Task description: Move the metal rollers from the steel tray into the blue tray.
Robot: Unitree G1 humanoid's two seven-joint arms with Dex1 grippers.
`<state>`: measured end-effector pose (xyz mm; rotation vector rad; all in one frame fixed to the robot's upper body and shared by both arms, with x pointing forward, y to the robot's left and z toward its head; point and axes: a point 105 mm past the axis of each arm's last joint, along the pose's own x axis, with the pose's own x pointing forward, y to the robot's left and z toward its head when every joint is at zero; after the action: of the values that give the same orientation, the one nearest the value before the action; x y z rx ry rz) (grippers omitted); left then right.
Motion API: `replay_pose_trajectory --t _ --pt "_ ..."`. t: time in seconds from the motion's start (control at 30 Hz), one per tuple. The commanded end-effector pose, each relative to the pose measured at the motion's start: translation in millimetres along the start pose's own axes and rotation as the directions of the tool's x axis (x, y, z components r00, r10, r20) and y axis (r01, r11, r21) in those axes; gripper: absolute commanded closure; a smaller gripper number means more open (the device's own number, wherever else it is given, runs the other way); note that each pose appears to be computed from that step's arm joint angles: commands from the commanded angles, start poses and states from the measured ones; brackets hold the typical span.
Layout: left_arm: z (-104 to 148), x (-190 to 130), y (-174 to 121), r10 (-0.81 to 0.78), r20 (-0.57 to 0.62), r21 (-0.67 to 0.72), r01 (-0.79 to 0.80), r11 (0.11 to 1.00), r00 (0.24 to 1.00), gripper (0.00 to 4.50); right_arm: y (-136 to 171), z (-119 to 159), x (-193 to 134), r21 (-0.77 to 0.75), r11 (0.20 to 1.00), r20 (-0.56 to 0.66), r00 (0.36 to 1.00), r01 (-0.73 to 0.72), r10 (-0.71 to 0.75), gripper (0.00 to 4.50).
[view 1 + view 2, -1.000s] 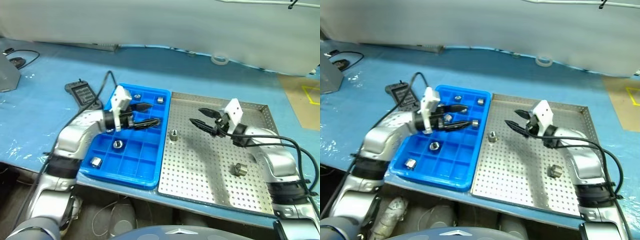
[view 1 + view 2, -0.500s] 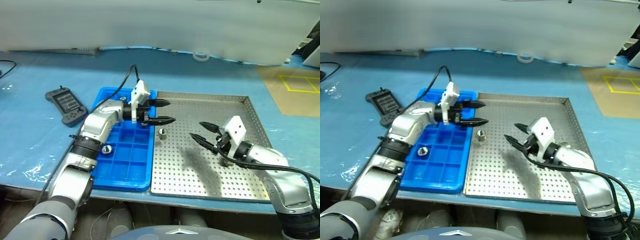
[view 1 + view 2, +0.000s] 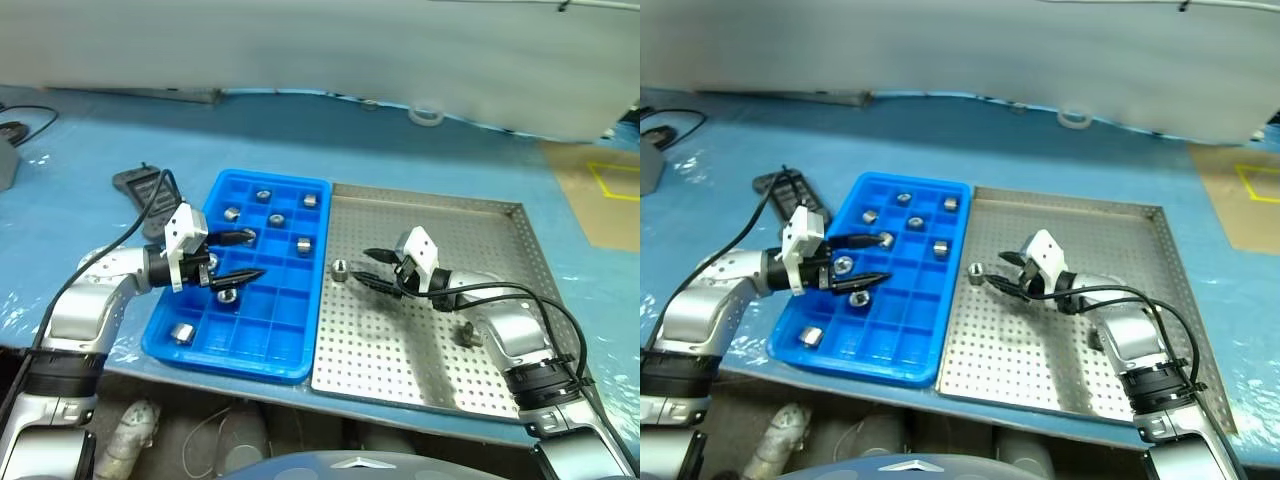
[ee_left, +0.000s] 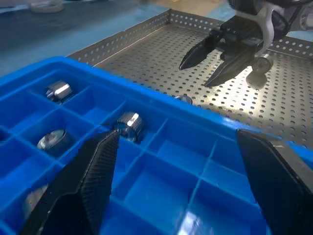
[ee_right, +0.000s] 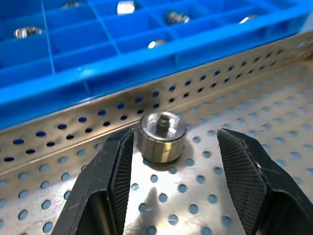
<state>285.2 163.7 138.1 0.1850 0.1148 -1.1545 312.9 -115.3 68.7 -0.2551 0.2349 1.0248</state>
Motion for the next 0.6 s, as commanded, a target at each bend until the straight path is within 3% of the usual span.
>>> replay_pose_trajectory --t 0.03,0.3,0.6 --pt "12.7 -3.4 -17.4 -0.016 0.023 0.034 0.015 0.999 1.0 0.46 -6.7 -2.2 -0.1 -0.044 0.999 -0.001 1.0 -0.031 0.031 1.67" --pt "13.5 -1.2 -19.9 0.021 0.008 0.028 -0.021 0.999 1.0 0.46 -4.5 2.3 19.0 -0.086 0.994 0.002 0.997 -0.073 0.074 1.67" --pt "19.1 6.9 -14.7 0.005 0.015 0.027 -0.006 1.0 1.0 0.46 4.5 -6.8 23.2 -0.011 0.999 0.014 0.999 -0.031 0.031 1.67"
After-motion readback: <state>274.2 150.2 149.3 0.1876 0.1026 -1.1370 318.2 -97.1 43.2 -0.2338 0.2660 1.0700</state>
